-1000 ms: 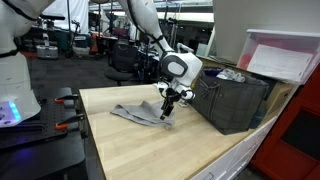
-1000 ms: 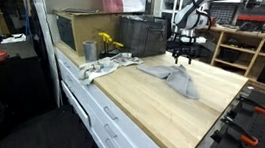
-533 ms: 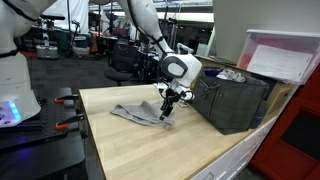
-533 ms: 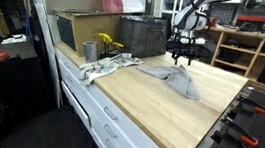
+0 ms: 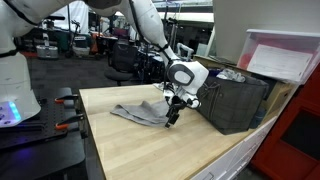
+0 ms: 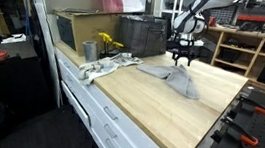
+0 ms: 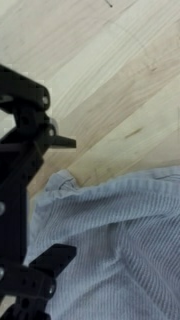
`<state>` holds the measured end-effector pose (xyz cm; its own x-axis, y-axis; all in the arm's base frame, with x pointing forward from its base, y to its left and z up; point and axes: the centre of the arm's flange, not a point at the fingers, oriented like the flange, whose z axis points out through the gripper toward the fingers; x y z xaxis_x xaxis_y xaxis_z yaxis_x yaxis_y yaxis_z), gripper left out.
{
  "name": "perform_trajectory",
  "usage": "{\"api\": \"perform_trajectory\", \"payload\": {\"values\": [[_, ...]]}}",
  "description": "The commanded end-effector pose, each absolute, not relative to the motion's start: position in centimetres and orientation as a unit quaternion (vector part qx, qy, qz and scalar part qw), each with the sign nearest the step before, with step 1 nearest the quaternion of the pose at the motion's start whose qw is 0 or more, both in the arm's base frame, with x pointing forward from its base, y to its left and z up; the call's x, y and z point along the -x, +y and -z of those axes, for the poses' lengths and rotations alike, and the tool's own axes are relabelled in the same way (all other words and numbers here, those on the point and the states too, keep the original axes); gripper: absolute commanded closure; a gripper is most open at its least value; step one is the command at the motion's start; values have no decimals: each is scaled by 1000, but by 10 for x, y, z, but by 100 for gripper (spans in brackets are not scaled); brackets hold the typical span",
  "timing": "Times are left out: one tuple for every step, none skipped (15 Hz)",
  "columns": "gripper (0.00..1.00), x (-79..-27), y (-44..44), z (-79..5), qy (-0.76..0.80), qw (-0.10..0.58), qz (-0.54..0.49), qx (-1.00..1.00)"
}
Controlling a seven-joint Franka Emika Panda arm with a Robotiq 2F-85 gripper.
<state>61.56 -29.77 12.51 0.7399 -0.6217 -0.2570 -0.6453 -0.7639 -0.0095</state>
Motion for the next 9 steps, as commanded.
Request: {"api": "perform_trajectory", "payload": {"values": [[32, -637, -321, -113, 340, 69, -131, 928], [42, -638, -323, -111, 343, 71, -136, 927], [49, -639, -324, -109, 344, 72, -139, 926], [58, -639, -325, -109, 347, 75, -144, 924], [65, -640, -325, -108, 348, 75, -147, 923], [73, -640, -325, -110, 350, 75, -152, 921], [80, -641, -326, -111, 351, 75, -154, 921], [86, -641, -326, -115, 352, 73, -157, 920], [95, -642, -327, -117, 353, 72, -159, 919]]}}
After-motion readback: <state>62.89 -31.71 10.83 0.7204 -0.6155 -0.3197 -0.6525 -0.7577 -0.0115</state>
